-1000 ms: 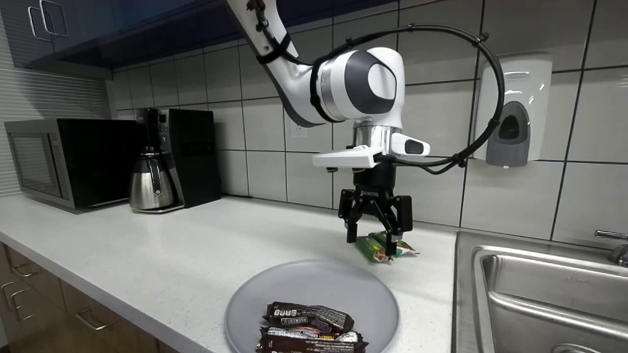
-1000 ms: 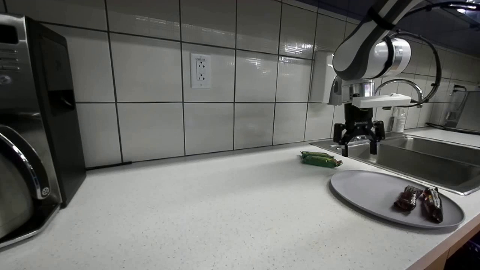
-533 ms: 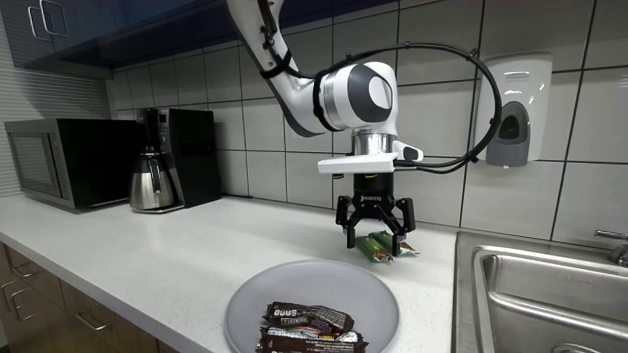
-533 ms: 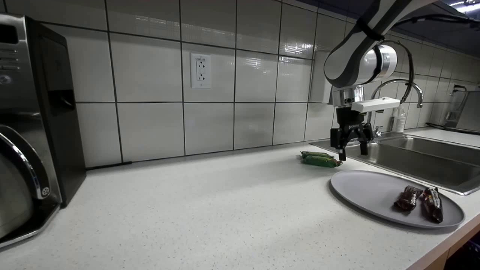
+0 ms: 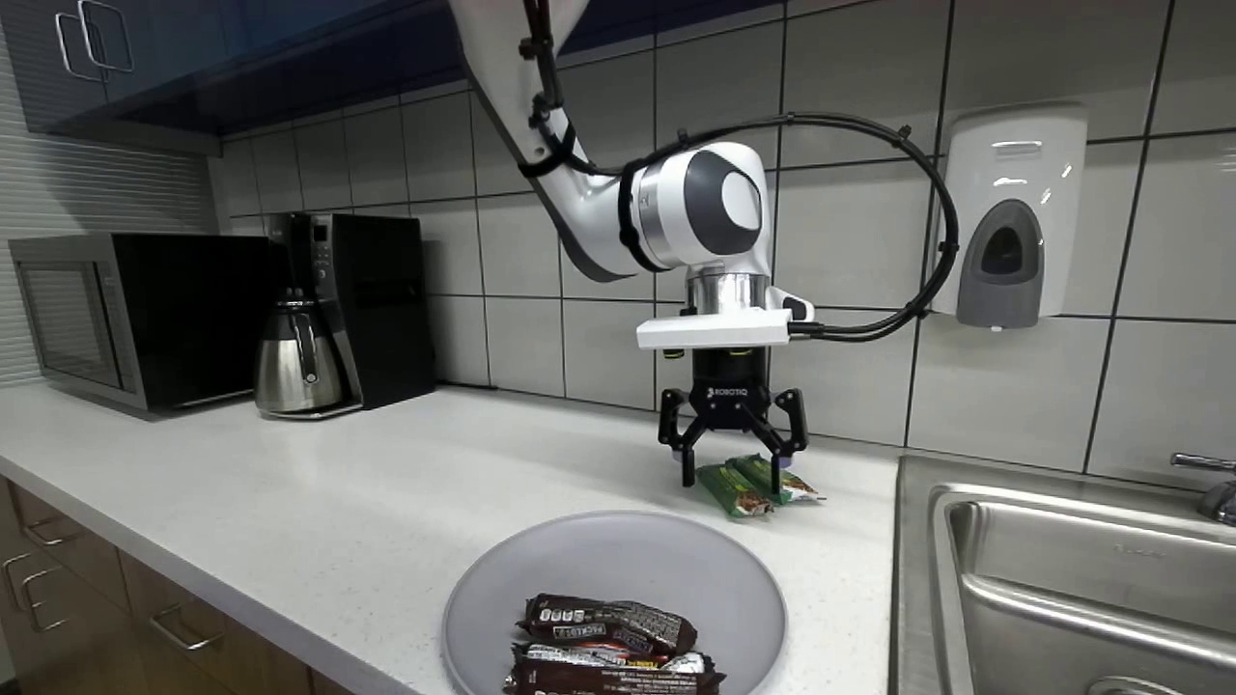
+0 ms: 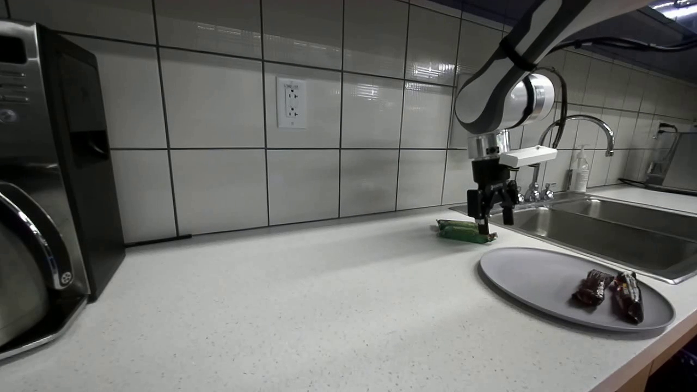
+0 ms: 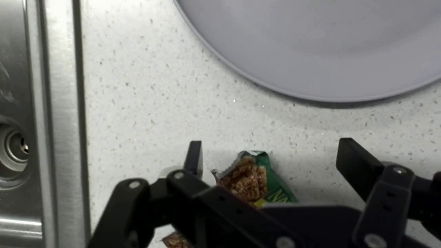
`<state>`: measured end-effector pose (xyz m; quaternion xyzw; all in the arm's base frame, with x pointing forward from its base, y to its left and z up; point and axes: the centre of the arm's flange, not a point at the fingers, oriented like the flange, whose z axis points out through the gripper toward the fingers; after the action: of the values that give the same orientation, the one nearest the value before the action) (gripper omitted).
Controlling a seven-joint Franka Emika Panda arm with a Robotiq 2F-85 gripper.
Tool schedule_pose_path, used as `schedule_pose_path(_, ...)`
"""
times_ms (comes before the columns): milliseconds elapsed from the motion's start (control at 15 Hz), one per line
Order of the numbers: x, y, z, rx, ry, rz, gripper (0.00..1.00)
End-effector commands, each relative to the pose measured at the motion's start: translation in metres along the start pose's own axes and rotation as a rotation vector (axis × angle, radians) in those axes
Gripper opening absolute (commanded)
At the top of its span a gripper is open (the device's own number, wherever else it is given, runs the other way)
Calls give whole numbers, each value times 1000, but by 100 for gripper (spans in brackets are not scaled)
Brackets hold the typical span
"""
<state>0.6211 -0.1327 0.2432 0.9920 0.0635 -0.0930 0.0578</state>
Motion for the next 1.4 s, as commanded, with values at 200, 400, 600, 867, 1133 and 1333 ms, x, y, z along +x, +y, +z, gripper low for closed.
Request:
schedule_pose_path(200, 27, 1, -2, -5, 4, -151, 100)
schedule_pose_path(400, 32, -1, -4, -2, 2, -209, 100)
schedule_pose_path(600, 38, -2, -5, 5, 1, -263, 100)
schedule_pose_path(867, 45, -3, -5, 17, -7, -323, 100)
schedule_pose_path(1133, 48, -3, -2, 39, -24, -367, 100)
schedule_pose_path(1333, 51, -4, 2, 44, -34, -386, 100)
